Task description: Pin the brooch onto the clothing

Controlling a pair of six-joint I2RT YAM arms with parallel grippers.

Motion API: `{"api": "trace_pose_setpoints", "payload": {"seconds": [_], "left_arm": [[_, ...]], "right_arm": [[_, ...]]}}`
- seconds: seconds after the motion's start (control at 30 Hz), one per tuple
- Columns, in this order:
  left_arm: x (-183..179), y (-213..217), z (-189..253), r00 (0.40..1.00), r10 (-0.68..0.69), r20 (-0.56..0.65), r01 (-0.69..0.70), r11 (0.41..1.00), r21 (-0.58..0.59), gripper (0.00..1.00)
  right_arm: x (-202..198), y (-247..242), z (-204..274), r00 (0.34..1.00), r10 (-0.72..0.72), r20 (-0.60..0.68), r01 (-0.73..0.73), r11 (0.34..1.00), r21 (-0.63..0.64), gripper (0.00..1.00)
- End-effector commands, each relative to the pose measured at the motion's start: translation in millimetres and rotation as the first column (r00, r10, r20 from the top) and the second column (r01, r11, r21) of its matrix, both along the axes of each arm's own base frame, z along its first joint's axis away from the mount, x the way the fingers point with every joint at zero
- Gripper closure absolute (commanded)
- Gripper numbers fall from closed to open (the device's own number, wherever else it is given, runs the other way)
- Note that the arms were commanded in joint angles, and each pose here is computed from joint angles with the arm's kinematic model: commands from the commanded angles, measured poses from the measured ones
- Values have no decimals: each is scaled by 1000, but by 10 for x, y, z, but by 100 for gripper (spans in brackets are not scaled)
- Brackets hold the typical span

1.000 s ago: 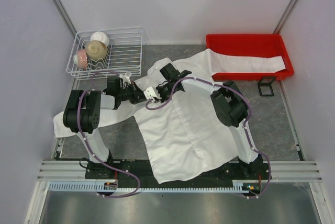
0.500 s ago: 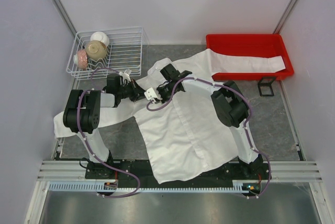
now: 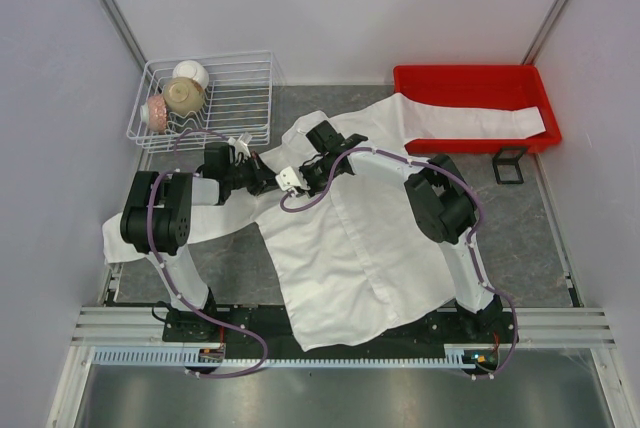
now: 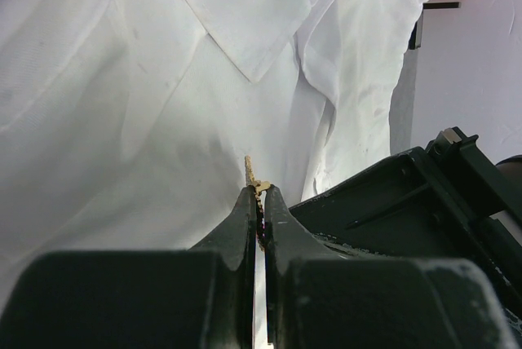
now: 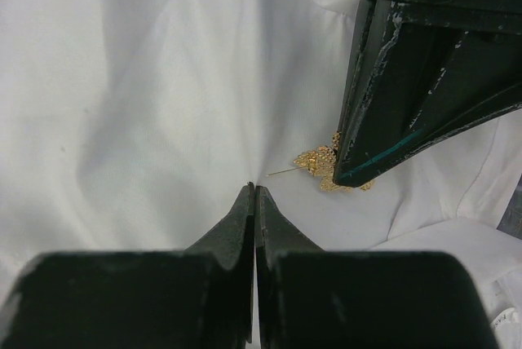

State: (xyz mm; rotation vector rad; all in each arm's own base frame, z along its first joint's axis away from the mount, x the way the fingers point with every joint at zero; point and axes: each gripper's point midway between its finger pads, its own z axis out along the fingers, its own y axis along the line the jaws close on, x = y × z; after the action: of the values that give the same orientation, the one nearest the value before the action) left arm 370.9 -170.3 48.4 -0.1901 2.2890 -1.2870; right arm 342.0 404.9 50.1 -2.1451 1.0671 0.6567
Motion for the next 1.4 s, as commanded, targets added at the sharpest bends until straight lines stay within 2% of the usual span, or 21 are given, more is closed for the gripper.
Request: {"api": "trace_pose_setpoints", "payload": {"seconds": [0.0,0.83,1.37], "left_arm": [[77,2,119,996,-23,84,21,1000,22,98],[10,-120,167,993,-69,97,69,998,8,98],[-112,-163,128,997,-66,31,67,998,-21,98]], "right_arm": [[-60,83,307,998,46,33,-48,997,64,100],[-25,90,262,998,46,42,-48,997,55,100],[75,122,278,998,-3,67,-1,997,72,100]]}}
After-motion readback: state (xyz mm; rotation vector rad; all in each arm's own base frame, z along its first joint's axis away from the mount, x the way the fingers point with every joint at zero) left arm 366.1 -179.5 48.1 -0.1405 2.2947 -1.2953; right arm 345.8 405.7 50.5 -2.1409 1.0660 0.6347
